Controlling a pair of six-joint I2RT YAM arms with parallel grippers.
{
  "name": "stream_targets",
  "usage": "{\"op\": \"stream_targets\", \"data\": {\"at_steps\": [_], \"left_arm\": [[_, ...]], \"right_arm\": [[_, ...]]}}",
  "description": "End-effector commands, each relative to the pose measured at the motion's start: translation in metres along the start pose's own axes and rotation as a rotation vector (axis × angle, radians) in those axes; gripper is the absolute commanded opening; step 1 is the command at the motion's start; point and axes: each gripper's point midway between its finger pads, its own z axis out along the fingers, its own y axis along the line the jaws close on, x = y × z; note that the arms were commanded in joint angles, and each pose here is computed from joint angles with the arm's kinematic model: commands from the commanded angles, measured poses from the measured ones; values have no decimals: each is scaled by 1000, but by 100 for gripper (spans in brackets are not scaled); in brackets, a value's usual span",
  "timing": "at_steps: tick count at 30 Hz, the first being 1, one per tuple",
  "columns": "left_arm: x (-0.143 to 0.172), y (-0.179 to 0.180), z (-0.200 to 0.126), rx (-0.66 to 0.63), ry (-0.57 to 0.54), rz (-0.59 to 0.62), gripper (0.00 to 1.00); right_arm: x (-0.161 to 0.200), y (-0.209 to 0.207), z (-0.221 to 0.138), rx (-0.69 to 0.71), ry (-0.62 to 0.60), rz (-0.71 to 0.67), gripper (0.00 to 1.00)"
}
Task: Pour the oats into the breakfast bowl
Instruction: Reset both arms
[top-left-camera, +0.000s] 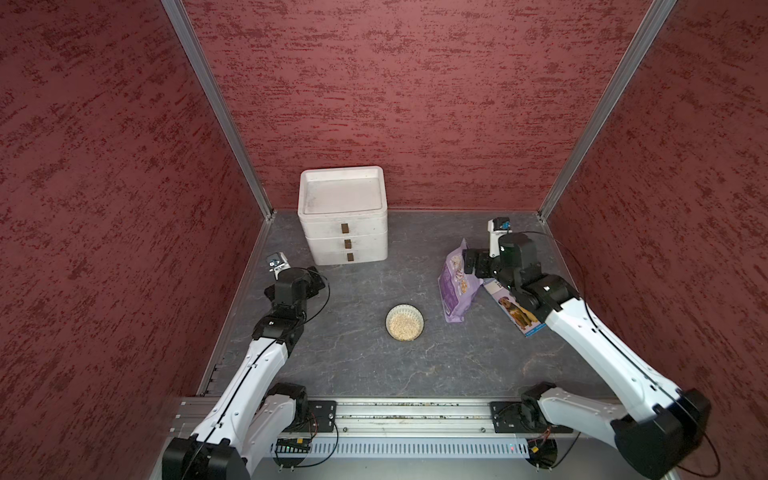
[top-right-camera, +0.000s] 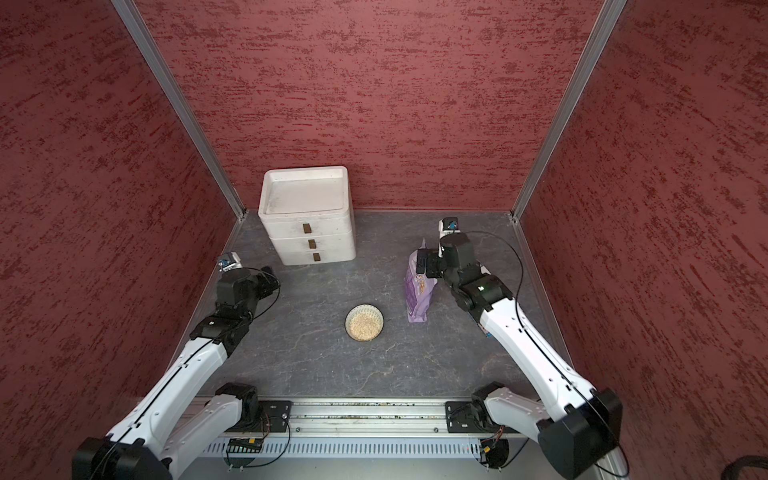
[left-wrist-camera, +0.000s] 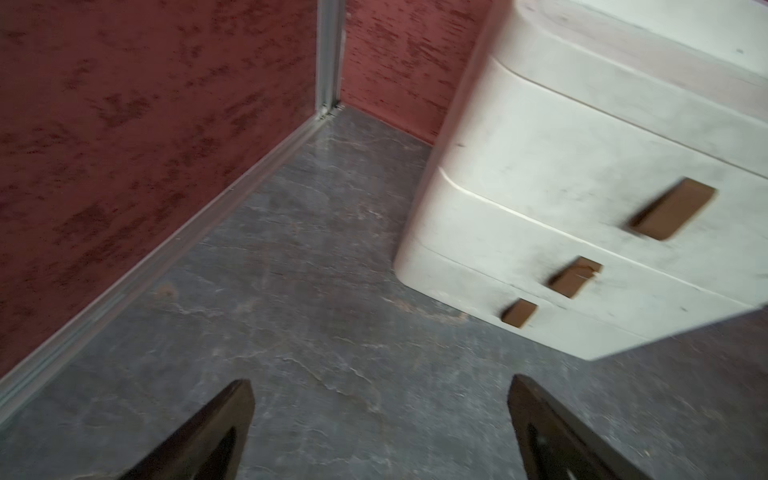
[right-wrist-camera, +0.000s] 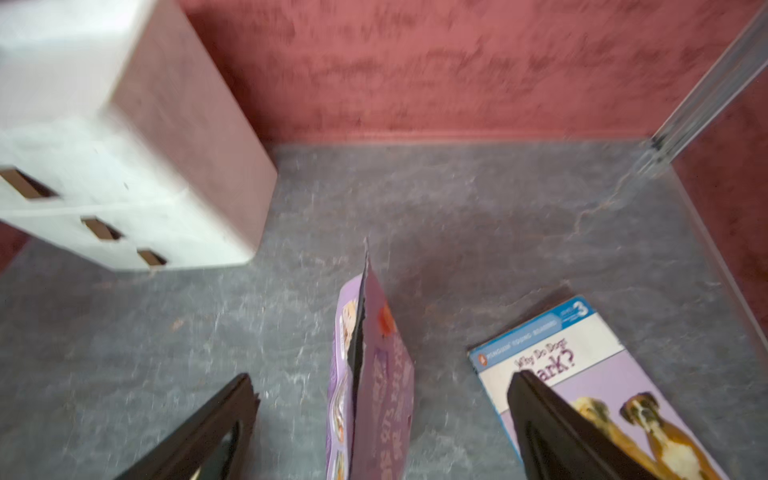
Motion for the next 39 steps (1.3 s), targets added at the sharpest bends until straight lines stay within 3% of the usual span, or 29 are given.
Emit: {"op": "stream_targets", "data": {"at_steps": [1, 3, 7, 13, 15, 19, 24, 26, 29, 30, 33, 39], "left_arm": [[-6, 19, 7, -9, -69, 2, 100], [4, 23, 14, 20, -79, -1, 100], [20, 37, 32, 16, -78, -47, 100], [34, 29, 61, 47, -68, 48, 100], [22, 24, 65, 59, -127, 54, 100], [12, 11, 67, 134, -210, 105, 100], [20, -21, 89, 229, -99, 193, 100], [23, -26, 94, 225, -84, 193, 100], [47, -48, 90, 365, -131, 265, 100], [45, -52, 87, 364, -192, 289, 100], [43, -47, 86, 270, -228, 295, 100], [42, -44, 88, 241, -217, 284, 100]], "right_arm": [[-63, -46, -39, 178, -463, 88, 98], [-53, -79, -45, 297, -556, 78, 98], [5, -135, -7, 435, -405, 44, 98], [76, -165, 35, 473, -331, -2, 98], [86, -166, 46, 469, -316, -14, 98], [98, -162, 64, 425, -342, -14, 98], [100, -142, 80, 300, -299, -74, 99], [111, -136, 88, 253, -279, -101, 99], [119, -134, 93, 240, -270, -110, 98], [118, -136, 95, 249, -259, -105, 98], [117, -140, 102, 269, -230, -97, 98], [115, -141, 103, 271, -234, -92, 99]]}}
